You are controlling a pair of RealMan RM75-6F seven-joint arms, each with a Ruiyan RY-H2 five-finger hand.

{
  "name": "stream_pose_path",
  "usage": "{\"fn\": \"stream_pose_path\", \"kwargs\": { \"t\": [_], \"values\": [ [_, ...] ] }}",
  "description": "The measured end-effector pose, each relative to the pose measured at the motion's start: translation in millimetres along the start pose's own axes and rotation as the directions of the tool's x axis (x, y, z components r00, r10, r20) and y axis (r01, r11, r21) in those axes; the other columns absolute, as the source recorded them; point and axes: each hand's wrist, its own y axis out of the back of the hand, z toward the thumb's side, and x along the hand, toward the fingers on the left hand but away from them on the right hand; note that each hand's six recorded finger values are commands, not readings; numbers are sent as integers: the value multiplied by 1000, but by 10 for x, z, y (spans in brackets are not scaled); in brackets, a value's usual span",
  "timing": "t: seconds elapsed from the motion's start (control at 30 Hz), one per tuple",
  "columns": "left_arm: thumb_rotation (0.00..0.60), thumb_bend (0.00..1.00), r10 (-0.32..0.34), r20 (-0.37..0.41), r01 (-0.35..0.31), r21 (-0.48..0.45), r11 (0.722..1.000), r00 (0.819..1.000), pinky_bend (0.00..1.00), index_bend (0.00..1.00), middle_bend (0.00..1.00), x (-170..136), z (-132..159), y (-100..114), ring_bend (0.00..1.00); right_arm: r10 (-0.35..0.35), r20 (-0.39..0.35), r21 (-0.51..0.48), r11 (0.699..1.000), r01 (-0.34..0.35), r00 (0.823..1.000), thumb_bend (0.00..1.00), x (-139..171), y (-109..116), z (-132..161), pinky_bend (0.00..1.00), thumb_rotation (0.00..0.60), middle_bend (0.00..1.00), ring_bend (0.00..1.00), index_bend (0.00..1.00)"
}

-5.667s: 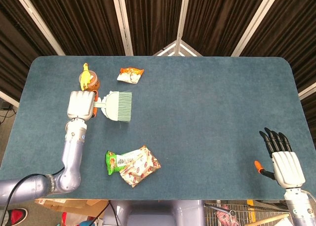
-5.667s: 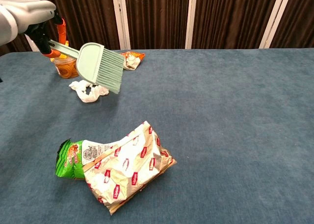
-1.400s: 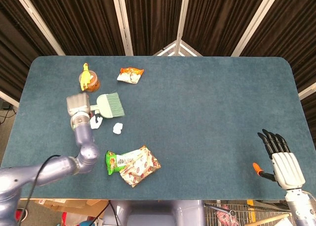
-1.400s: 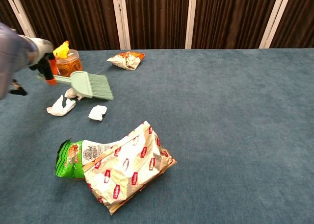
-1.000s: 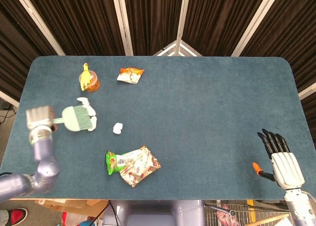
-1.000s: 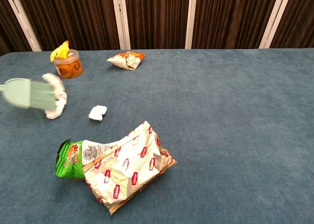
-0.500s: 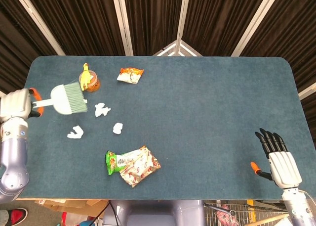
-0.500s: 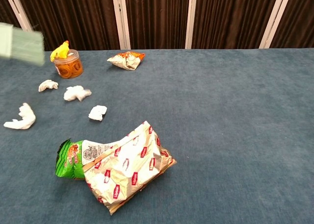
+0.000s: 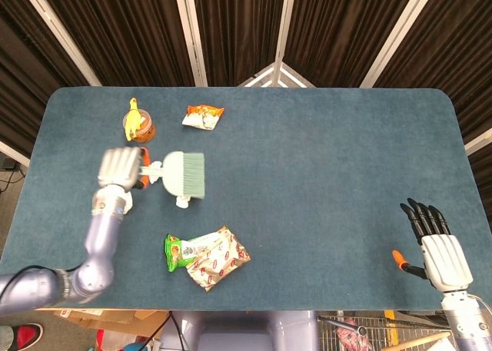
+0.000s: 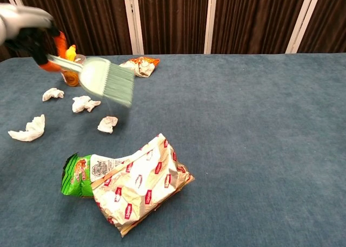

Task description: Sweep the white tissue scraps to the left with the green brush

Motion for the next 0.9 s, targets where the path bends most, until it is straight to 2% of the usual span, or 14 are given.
{"fn": "stream_pose_path", "kwargs": {
  "t": [0.17,0.27,0.4,0.53,0.7,0.9],
  "values": [
    [600,773,-21,45,16,109,994,999,1000,833,1000,-9,297,-305,1000,-3,-2,-2,1000,3,1000,304,11,13,-3,0,600,0,0,0],
    [600,773,-33,40,26,157,987,999,1000,833,1000,-11,332,-438,1000,-4,0,-2,1000,4,1000,304,17,16,-9,0,600,0,0,0],
    [600,774,-51,16,46,213,976,999,1000,834,1000,-17,242,-533,1000,-6,3,-3,1000,6,1000,304,30,22,-19,0,600,0,0,0],
    [600,773,-58,-18,61,247,967,998,1000,834,1000,-25,60,-537,1000,-8,3,-1,1000,8,1000,304,42,29,-20,0,600,0,0,0],
    [600,773,-34,-72,53,283,958,997,1000,833,1000,-43,-318,-400,1000,-11,3,2,1000,11,1000,304,44,30,-17,0,600,0,0,0],
    [600,773,5,-175,55,336,940,985,1000,833,1000,-91,-1005,-154,1000,-12,0,5,1000,12,1000,303,42,26,1,0,600,0,0,0]
  ]
}}
